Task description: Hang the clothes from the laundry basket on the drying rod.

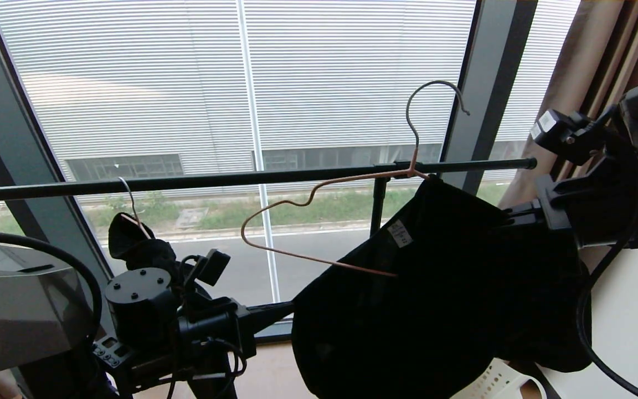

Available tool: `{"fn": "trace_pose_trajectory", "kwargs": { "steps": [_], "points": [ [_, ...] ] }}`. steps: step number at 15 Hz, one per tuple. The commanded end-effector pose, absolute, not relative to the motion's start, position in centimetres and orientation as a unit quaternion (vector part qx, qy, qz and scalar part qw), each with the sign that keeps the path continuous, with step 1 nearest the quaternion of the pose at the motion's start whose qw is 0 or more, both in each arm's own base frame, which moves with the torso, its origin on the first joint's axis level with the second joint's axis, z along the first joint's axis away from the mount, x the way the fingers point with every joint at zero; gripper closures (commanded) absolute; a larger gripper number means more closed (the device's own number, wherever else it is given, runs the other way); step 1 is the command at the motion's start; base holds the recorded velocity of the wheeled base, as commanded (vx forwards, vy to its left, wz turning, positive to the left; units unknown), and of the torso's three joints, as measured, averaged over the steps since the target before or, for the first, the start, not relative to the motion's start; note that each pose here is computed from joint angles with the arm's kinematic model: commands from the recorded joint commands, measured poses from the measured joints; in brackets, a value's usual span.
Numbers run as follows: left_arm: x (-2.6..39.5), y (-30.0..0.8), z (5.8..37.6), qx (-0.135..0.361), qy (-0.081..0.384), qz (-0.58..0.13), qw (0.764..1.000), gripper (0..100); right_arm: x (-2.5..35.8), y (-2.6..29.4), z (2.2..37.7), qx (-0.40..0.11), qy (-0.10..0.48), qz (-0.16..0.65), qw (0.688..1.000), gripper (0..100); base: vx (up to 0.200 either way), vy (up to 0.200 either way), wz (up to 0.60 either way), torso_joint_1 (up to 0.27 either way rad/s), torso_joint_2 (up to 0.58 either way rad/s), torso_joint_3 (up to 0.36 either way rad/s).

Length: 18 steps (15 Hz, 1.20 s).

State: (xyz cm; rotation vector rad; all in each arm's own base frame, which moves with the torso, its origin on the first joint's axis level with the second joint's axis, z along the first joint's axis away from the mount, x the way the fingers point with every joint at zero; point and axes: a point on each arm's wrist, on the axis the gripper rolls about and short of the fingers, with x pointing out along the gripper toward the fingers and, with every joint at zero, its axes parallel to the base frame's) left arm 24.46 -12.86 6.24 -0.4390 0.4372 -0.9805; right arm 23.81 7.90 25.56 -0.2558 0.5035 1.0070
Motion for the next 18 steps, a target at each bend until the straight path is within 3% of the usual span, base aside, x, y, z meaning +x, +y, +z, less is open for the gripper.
{"fn": "trace_pose_trajectory", "kwargs": {
  "steps": [1, 13, 18],
  "points": [
    [24.6, -12.2, 6.8, -0.209, 0.195, -0.456, 0.843, 100, 23.6, 7.6, 24.9, -0.121, 0.24, 0.472, 0.839, 100, 0.0, 0.0, 0.0, 0.0, 0.0, 0.0],
    [26.0, -10.0, 7.5, -0.217, 0.169, -0.423, 0.863, 100, 23.8, 6.3, 24.4, -0.148, 0.227, 0.458, 0.847, 100, 0.0, 0.0, 0.0, 0.0, 0.0, 0.0],
    [26.4, -9.6, 7.7, -0.218, 0.159, -0.418, 0.868, 100, 23.9, 6.0, 24.0, -0.178, 0.214, 0.42, 0.864, 100, 0.0, 0.0, 0.0, 0.0, 0.0, 0.0]
  ]
}}
